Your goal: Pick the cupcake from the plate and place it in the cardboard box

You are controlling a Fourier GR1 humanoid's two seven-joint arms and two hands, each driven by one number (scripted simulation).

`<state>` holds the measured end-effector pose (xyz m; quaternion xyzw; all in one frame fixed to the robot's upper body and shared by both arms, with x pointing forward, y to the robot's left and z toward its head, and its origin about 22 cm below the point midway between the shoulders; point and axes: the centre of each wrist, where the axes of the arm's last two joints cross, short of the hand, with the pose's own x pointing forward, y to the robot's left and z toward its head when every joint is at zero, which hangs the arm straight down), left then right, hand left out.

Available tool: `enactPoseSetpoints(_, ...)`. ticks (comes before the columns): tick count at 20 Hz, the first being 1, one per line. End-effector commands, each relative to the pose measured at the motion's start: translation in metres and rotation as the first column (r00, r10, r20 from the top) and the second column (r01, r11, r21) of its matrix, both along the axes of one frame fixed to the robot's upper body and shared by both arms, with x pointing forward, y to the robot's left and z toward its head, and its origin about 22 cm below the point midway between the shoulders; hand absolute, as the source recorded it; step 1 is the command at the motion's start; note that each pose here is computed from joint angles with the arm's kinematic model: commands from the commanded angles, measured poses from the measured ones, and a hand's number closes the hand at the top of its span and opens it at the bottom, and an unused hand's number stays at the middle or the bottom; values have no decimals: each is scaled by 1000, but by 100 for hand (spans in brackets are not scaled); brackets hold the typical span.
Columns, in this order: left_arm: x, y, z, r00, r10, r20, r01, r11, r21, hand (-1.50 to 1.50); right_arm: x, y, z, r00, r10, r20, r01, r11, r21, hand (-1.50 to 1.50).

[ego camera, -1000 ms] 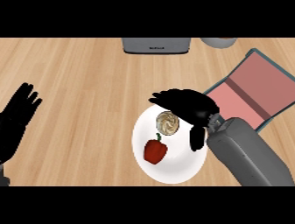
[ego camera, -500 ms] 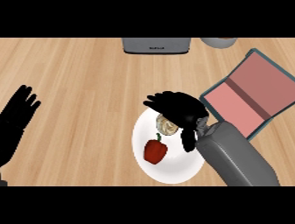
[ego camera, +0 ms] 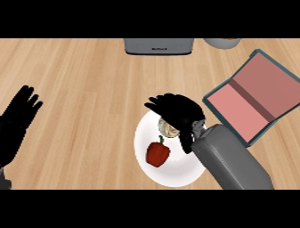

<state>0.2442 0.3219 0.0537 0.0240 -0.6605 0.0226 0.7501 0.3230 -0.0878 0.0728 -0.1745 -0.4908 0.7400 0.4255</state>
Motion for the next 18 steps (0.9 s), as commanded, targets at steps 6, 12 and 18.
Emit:
enactPoseSetpoints(6, -6, 8, 0, 1000, 1, 1, -1, 1000, -10, 0, 4, 4, -35, 1000, -14, -12, 14, 999, -36, -150)
enactPoseSetpoints(12, 9, 0, 5, 1000, 4, 7, -4, 1000, -4, 0, 6, -2, -37, 1000, 6, -19, -8, 996, -87, -150)
enactPoseSetpoints(18, 12, 2, 5, 1000, -9, 8, 9, 1000, -8, 0, 3, 10, -56, 1000, -10, -25, 7, 994, -108, -150)
